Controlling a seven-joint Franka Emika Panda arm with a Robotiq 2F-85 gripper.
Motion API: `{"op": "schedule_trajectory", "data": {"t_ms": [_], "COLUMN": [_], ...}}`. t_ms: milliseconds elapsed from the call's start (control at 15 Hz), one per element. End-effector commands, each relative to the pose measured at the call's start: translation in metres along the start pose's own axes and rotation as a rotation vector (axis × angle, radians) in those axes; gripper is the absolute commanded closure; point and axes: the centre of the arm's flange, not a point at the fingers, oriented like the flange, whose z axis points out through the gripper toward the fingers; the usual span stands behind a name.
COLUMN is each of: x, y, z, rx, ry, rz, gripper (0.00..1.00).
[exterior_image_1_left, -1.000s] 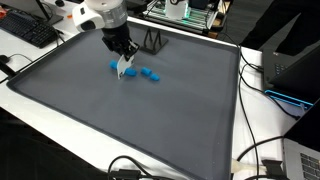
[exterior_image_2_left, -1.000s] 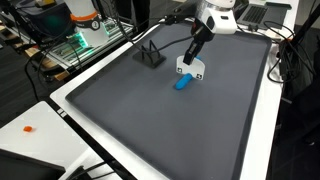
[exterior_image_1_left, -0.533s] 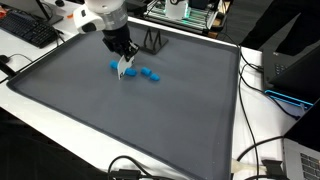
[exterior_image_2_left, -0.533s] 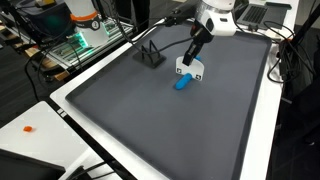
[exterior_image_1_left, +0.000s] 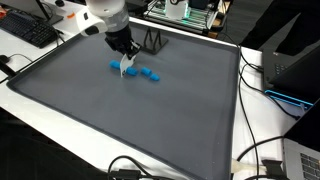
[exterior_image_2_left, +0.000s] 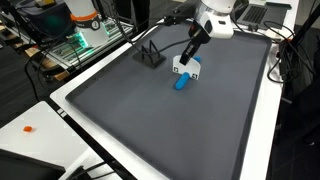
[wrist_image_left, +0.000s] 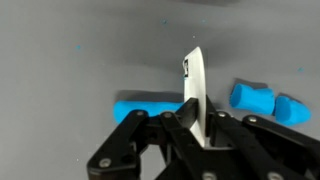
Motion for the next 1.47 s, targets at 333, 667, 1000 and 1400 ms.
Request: {"op": "schedule_trajectory", "data": {"t_ms": [333, 667, 1000, 1400], "x": [-0.003, -0.002, -0.001, 0.002], "y": [-0.013, -0.007, -0.005, 0.005], "z": [0.014, 0.003, -0.005, -0.023], "rx": [0.068, 0.047, 0.054, 0.026], "ry": [-0.054, -0.031, -0.028, 0.009], "rz": [-0.046, -0.032, -0.025, -0.009], "gripper": [0.98, 0.98, 0.98, 0.98]}}
